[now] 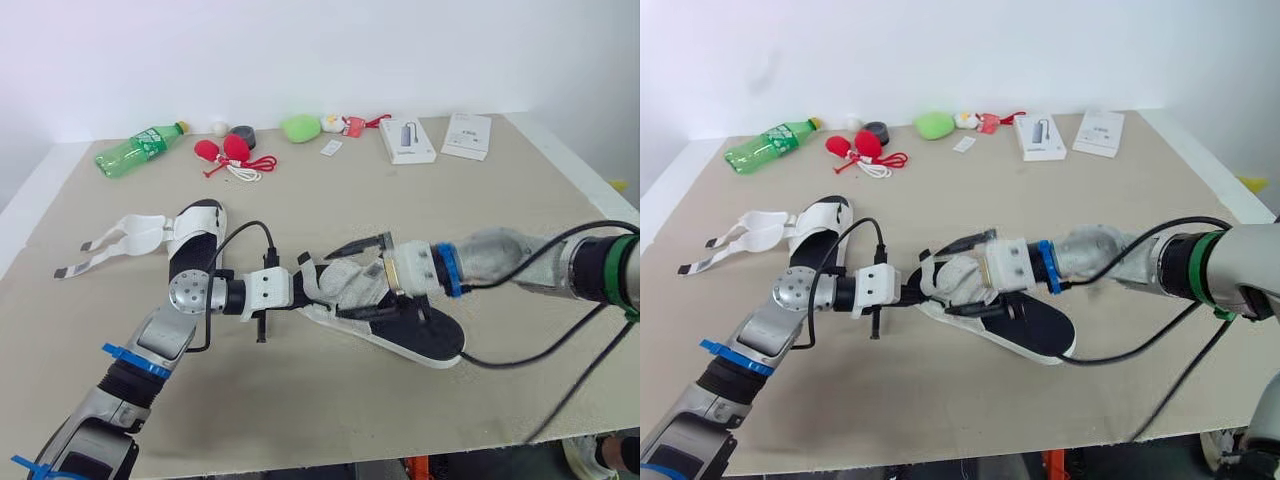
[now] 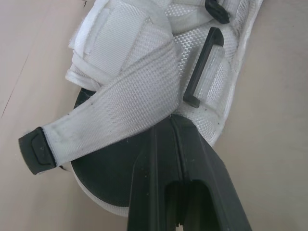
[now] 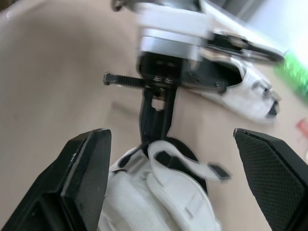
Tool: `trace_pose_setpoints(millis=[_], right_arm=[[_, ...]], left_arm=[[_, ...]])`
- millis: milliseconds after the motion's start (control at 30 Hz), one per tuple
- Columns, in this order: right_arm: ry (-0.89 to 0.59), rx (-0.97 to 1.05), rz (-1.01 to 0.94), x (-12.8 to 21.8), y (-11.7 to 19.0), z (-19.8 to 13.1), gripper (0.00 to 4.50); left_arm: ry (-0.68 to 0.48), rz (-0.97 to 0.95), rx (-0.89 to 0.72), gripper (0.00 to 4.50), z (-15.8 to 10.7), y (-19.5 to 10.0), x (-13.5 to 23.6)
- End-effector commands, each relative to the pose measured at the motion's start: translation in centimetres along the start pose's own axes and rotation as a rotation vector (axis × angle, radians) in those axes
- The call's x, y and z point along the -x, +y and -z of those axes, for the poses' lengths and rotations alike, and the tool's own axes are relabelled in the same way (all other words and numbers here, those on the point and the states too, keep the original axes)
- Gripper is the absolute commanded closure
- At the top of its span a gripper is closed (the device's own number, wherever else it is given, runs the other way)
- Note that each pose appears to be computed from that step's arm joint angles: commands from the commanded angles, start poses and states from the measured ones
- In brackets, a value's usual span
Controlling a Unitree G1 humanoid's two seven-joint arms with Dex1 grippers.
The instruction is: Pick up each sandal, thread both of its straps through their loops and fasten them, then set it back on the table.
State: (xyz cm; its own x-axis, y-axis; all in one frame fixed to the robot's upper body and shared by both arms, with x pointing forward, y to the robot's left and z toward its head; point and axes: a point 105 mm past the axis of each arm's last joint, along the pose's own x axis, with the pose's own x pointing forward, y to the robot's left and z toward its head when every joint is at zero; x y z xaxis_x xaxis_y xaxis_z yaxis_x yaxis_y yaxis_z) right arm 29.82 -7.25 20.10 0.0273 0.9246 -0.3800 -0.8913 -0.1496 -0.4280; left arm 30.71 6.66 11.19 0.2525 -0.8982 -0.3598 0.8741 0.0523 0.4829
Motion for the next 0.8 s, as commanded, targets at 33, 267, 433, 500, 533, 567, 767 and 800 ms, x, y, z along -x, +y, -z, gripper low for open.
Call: trace_pose_setpoints(millis=[33,267,433,500,533,567,767,800], right_arm=[[-0.058,-0.092,-0.072,0.5,-0.8,-2.7,0.11],[-0.044,-0.402,-0.024,-0.6,-1.7,-3.7,0.11],[0.079,-0.671,-0.01,-2.5,-1.4,-3.0,0.11],[0.122,-0.724,0.006,-3.1,-1.5,-2.6,0.11],[0.14,-0.744,0.019,-3.3,-1.8,-2.4,0.11],[0.158,-0.765,0.031,-3.4,-2.1,-2.1,0.11],[0.227,-0.844,0.152,-3.2,-4.9,0.5,0.11],[0.229,-0.854,0.164,-3.2,-5.3,0.8,0.11]], left_arm=[[0.041,0.084,0.036,4.5,1.3,-1.9,-0.7],[0.043,0.079,0.041,4.5,1.4,-2.0,-0.6],[0.042,0.076,0.04,4.5,1.4,-1.8,-0.6],[0.039,0.077,0.04,4.5,1.3,-1.7,-0.7],[0.038,0.078,0.039,4.5,1.3,-1.7,-0.8],[0.036,0.078,0.039,4.5,1.3,-1.7,-0.9],[0.032,0.076,0.038,4.5,1.3,-1.6,-1.0],[0.031,0.076,0.038,4.5,1.3,-1.7,-1.0]])
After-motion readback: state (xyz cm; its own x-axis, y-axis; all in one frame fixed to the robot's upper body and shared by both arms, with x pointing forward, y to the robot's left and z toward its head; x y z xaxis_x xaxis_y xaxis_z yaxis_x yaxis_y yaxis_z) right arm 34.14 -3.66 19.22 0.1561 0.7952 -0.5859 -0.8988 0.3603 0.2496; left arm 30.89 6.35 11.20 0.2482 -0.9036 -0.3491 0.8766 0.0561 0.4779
